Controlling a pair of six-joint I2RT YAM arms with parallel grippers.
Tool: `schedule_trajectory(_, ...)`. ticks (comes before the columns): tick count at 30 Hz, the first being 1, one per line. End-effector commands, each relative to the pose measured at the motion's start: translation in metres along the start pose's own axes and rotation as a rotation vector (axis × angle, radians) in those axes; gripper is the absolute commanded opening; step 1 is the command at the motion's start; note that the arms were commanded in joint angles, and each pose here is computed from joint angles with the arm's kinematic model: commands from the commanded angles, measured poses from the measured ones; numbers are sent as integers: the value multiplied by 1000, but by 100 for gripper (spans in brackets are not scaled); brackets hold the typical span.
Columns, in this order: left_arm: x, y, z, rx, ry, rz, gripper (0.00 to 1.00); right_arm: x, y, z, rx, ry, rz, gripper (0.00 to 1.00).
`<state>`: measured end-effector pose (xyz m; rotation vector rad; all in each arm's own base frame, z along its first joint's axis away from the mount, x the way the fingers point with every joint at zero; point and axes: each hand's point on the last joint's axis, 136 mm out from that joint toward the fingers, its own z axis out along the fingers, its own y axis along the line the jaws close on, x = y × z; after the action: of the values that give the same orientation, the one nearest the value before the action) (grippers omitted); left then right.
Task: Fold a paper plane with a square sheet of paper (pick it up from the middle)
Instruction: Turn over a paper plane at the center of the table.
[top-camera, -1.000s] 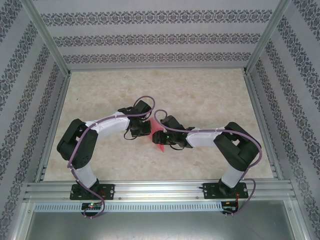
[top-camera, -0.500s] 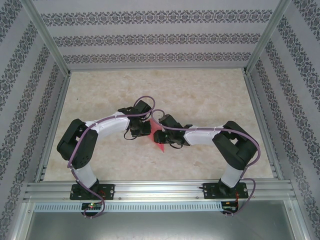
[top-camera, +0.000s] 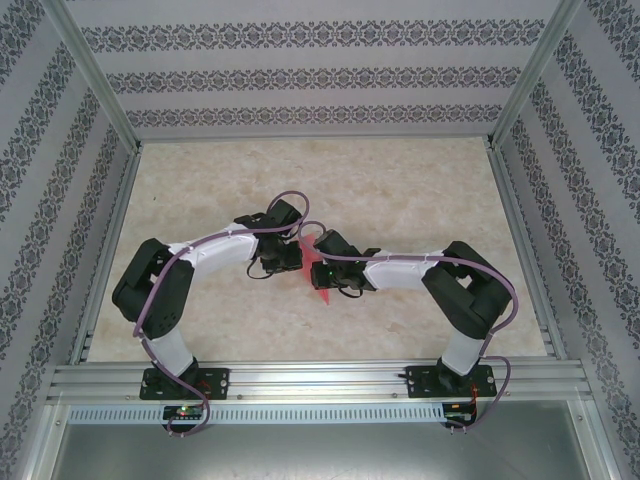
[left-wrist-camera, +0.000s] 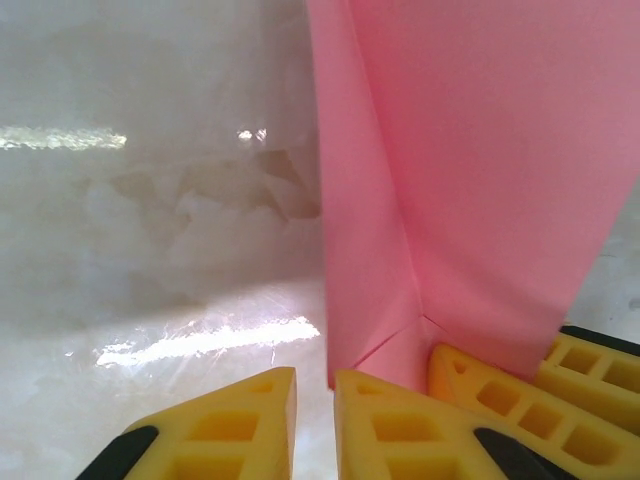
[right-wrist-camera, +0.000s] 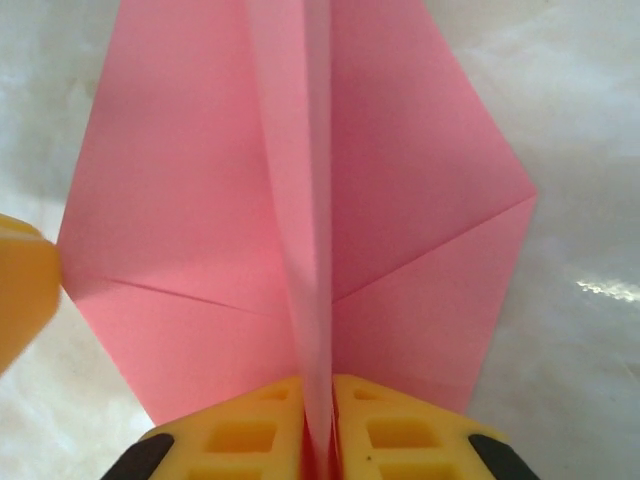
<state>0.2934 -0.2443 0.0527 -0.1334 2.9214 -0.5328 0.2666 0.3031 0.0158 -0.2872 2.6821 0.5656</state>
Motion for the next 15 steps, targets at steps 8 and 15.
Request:
schedule_trajectory(8, -25, -9, -64, 82, -243, 8, 29, -18, -31, -46, 264, -82, 37, 5)
schedule_trajectory(15, -26, 21, -85, 13, -346, -44, 32, -19, -32, -45, 294, -76, 83, 7)
